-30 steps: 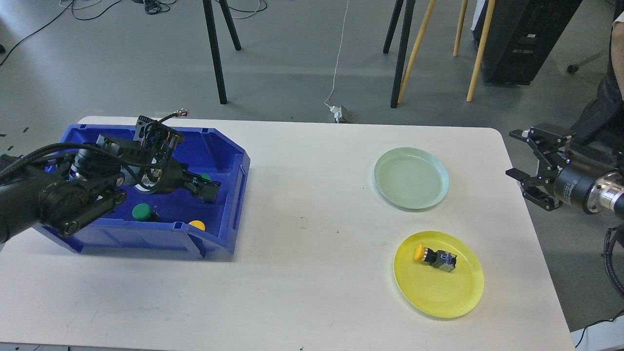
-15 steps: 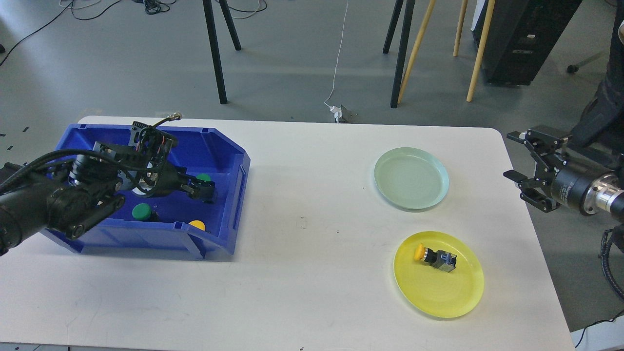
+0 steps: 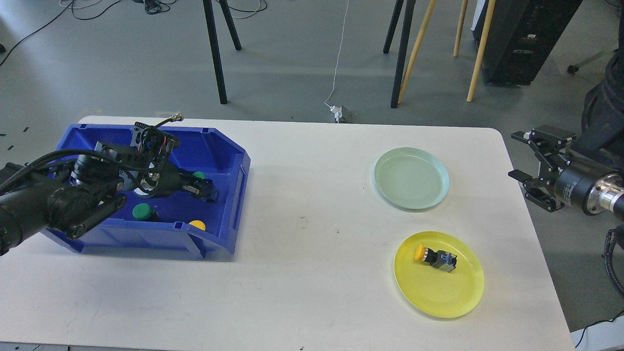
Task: Pass button and place on color plate
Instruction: 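Lower the left gripper into the bin and grasp a green button, then lift the green button up out of the bin with the left gripper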
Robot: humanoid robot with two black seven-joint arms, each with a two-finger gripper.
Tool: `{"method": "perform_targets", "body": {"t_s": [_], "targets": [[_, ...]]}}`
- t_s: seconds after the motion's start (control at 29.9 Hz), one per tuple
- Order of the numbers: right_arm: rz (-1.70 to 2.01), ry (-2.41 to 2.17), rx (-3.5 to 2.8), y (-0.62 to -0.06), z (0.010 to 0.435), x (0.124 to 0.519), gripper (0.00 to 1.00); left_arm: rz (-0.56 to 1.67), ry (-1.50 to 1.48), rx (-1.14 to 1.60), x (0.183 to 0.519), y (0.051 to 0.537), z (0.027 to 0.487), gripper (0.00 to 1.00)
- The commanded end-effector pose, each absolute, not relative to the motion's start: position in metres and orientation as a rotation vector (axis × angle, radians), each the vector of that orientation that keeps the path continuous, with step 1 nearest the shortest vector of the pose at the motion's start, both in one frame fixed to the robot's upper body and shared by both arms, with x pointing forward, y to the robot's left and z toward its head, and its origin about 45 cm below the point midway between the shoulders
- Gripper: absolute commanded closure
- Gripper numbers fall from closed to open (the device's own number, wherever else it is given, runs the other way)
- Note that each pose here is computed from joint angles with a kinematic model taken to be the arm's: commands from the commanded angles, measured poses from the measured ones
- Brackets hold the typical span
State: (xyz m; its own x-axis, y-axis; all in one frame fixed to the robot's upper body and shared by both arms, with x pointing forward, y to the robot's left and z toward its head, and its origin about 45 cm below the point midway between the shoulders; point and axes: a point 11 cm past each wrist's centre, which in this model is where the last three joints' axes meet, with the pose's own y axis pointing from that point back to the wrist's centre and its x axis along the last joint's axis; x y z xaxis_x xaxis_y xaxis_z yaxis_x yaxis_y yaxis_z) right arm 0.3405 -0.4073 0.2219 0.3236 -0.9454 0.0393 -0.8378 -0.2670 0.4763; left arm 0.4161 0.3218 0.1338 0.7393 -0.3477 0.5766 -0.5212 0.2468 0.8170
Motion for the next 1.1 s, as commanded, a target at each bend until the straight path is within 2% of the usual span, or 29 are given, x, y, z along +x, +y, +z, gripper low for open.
{"method": "perform_targets", "body": {"t_s": [0.0, 0.33, 0.5, 0.67, 0.77, 0.94, 1.07], "targets": [[-0.362, -1.604, 2.152, -0.416, 0.216, 0.343, 0.16, 0.17, -0.802, 1.364, 0.417, 0.343, 0.155, 0.62], [-0.358, -1.601, 2.185, -0.396, 0.208, 0.369, 0.15, 0.225, -0.815, 1.379, 0.39, 0.403, 0.221, 0.62], [-0.347, -1.598, 2.216, -0.387, 0.214, 0.376, 0.15, 0.348, -0.899, 1.307, 0.401, 0.4, 0.275, 0.62], [-0.33, -1.612, 2.24, -0.384, 0.222, 0.382, 0.15, 0.465, -0.954, 1.187, 0.428, 0.373, 0.346, 0.63], [-0.321, -1.615, 2.292, -0.37, 0.228, 0.39, 0.15, 0.518, -0.99, 1.036, 0.445, 0.331, 0.375, 0.63], [-0.292, -1.668, 2.366, -0.363, 0.253, 0.401, 0.15, 0.579, -0.911, 0.799, 0.461, 0.268, 0.405, 0.62], [-0.274, -1.681, 2.435, -0.351, 0.269, 0.407, 0.15, 0.566, -0.823, 0.649, 0.468, 0.22, 0.41, 0.62]]}}
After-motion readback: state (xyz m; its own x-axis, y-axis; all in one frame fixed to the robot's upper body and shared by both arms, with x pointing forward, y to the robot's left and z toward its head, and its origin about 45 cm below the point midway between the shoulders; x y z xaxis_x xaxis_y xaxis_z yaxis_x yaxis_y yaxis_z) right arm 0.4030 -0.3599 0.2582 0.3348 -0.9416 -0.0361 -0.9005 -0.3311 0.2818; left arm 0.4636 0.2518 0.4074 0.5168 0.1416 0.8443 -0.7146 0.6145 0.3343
